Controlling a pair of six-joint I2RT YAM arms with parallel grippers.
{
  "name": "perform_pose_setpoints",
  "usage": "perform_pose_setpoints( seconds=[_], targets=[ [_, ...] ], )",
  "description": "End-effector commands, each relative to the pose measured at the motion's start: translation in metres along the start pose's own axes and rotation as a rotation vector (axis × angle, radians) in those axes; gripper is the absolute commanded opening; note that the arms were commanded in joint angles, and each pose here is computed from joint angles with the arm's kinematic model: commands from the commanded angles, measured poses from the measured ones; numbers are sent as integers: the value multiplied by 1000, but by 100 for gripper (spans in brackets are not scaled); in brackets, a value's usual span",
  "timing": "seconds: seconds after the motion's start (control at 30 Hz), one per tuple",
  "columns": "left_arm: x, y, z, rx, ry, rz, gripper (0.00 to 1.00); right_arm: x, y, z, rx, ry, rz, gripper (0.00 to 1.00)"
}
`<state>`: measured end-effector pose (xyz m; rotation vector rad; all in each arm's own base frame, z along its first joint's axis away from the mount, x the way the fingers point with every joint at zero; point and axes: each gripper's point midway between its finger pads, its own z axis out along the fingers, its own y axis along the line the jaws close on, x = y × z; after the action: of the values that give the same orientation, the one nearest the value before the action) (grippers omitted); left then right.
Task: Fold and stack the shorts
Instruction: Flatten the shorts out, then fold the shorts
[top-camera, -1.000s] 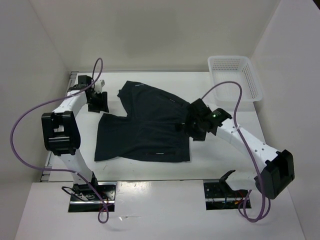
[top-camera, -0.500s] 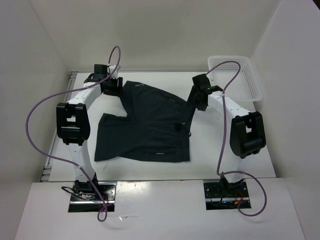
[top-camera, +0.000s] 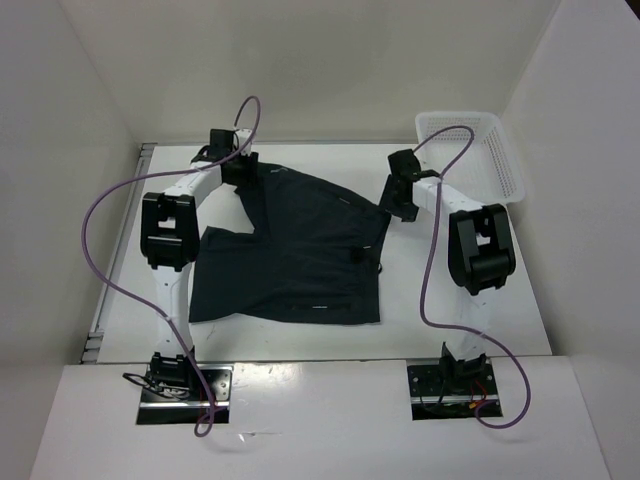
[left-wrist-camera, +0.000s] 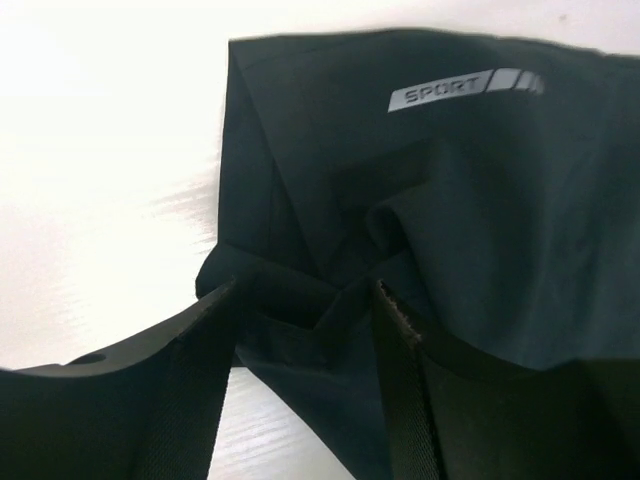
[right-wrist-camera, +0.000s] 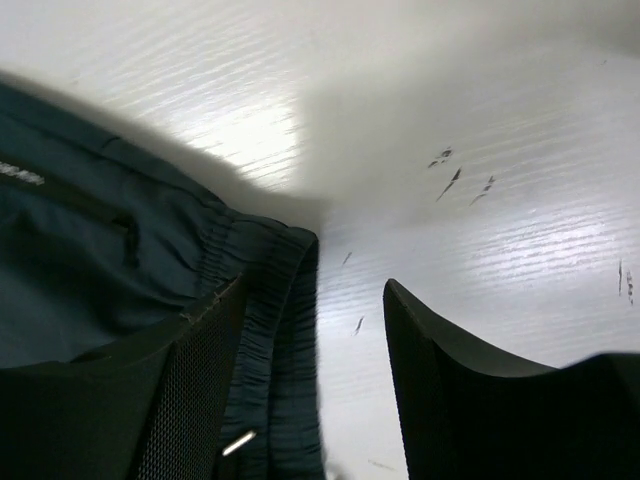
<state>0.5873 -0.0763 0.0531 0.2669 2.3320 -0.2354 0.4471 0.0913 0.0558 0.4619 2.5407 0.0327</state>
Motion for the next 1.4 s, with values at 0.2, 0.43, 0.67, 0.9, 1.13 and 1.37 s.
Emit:
perform_pose_setpoints(
  seconds=[0.2,0.43,0.67,0.9,1.13,1.37],
  targets=[
    [-16,-1,-14,-27,-43,19,53,-26,4,25,-45,-25,36,65],
    [2,-3,-19,-1,1,5,42,-18,11,43,-90,26,41,65],
    [11,-1,-22,-21,21,1,3,-17,20,37,-166,52,50,61],
    [-9,-3,-56,-42,-20,9,0,6,30,35,-251,115,95,16],
    [19,30,-93,-141,49,-43,0,-7,21,32,-212,55,114,0],
    [97,50,-126,-149,218,-149,25,-17,23,31,-218,35,83,0]
  ],
)
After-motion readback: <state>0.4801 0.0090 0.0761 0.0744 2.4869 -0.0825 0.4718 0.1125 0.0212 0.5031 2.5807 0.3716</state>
